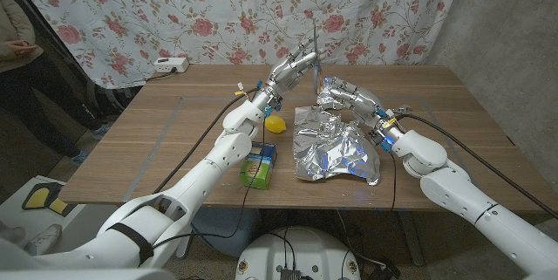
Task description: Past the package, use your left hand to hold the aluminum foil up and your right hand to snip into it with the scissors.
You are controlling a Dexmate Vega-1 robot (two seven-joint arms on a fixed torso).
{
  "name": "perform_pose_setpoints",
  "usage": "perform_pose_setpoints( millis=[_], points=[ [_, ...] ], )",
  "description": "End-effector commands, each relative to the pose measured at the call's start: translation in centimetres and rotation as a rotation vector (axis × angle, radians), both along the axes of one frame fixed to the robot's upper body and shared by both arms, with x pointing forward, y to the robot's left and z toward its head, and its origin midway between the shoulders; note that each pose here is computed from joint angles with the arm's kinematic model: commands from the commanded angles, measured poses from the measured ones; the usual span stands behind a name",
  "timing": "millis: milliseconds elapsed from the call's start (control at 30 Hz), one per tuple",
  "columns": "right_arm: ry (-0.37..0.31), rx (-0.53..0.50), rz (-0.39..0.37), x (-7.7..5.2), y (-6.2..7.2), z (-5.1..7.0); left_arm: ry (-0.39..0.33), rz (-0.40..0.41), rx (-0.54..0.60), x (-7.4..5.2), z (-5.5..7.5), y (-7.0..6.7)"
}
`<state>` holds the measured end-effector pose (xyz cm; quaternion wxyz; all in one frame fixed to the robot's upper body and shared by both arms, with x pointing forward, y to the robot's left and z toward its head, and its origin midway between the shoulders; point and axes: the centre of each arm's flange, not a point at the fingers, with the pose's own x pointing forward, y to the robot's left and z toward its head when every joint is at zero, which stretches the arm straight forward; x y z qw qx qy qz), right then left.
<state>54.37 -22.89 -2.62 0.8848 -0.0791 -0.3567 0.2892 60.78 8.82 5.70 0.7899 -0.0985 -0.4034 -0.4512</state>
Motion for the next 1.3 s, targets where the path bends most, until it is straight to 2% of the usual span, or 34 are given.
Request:
perform_pose_setpoints(
  millis=[33,567,1300],
  points=[
    [0.006,-0.006,0.015,0.28,0.28,-0.02,0.008,-0.007,0.003,0.16,-0.22,-0.37],
    [0.004,-0.034,0.045,0.39,0.83,0.10,0.015,-0.020,0.013,0.20,-0.47,-0.42],
    [0.006,-0.018,0.041,0.42,1.17,0.23,0.017,-0.040,0.026,0.24,-0.64,-0.86]
  ],
)
